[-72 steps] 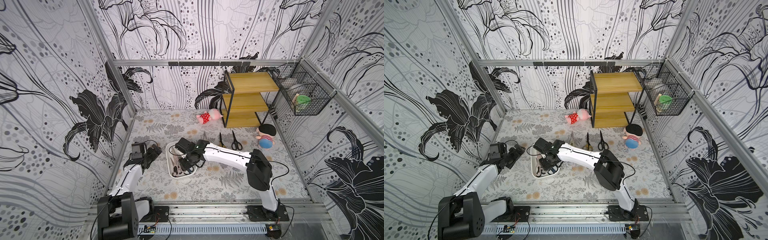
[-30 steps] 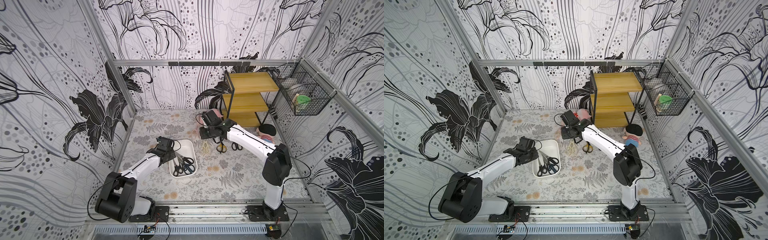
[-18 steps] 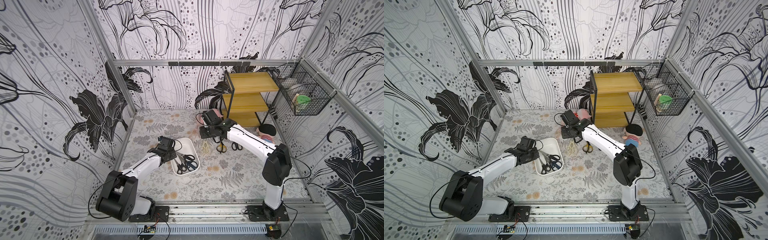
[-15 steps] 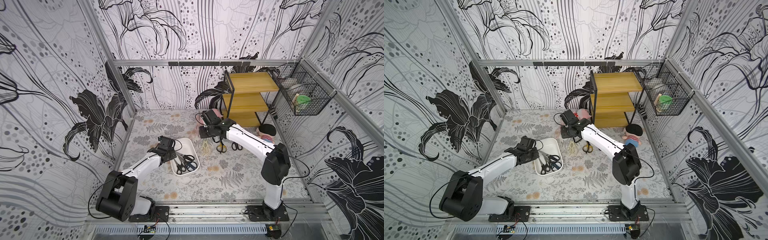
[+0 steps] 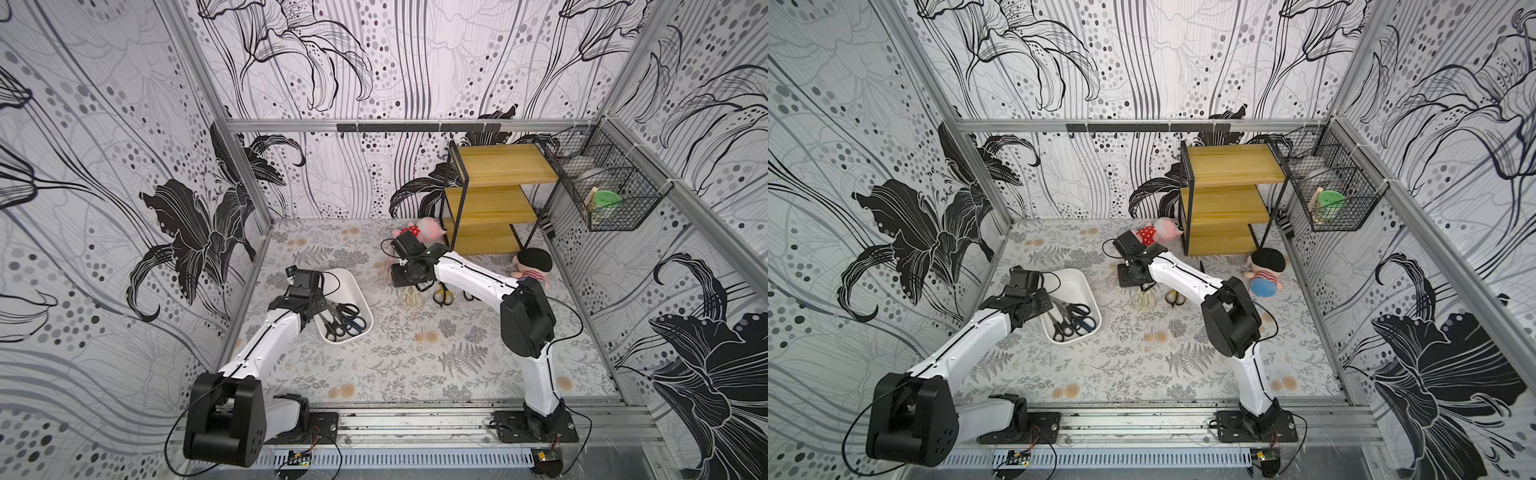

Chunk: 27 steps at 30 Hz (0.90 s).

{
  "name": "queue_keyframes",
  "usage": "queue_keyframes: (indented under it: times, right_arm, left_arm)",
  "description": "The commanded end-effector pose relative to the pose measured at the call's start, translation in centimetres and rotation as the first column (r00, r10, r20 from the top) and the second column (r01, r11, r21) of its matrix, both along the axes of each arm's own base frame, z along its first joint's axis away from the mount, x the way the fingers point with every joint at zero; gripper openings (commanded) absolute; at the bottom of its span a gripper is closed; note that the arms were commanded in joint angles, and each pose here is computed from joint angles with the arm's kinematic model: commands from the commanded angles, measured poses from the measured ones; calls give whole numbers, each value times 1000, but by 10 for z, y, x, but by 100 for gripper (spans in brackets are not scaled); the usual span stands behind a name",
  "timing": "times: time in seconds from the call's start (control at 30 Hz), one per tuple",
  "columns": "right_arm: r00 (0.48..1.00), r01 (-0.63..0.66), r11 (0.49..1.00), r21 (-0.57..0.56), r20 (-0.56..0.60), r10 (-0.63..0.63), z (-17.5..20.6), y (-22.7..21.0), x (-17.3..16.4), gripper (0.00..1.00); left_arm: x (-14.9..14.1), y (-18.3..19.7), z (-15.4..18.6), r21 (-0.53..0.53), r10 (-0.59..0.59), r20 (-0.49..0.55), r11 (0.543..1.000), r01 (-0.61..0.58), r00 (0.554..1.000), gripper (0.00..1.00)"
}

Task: Take the scissors out of the storage box
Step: Pick up the storage box at the center of the board, then place the scissors at the center of the board.

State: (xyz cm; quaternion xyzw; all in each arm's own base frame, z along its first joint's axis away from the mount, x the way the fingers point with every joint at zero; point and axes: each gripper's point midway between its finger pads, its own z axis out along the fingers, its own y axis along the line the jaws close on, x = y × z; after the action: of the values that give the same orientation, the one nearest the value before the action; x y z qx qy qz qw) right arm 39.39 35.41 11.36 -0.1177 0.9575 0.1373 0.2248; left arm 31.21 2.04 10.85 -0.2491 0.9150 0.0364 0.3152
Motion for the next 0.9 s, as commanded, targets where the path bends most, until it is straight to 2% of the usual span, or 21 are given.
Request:
queue_keyframes:
  times: [0.0, 0.23, 0.4, 0.7, 0.87]
  right_arm:
    - [1000, -21, 1000, 3, -16, 21, -6, 18, -4, 0]
    - [997, -41, 999, -15, -66, 40, -38, 35, -15, 0]
    - [996, -37, 998, -46, -86, 33, -55, 34, -14, 0]
    - [996, -40, 994, -105, -89, 31, -74, 25, -13, 0]
    - [996, -48, 988, -145, -79, 36, -81, 20, -11, 0]
  left_arm:
    - [1, 21, 20, 61, 56, 77, 996, -61, 995, 0]
    - [2, 24, 50, 33, 88, 228, 995, -98, 970, 0]
    - [5, 21, 71, 19, 64, 321, 997, -74, 945, 0]
    - [12, 17, 74, 28, 23, 379, 999, -36, 925, 0]
    - [12, 20, 75, 43, 21, 468, 998, -47, 884, 0]
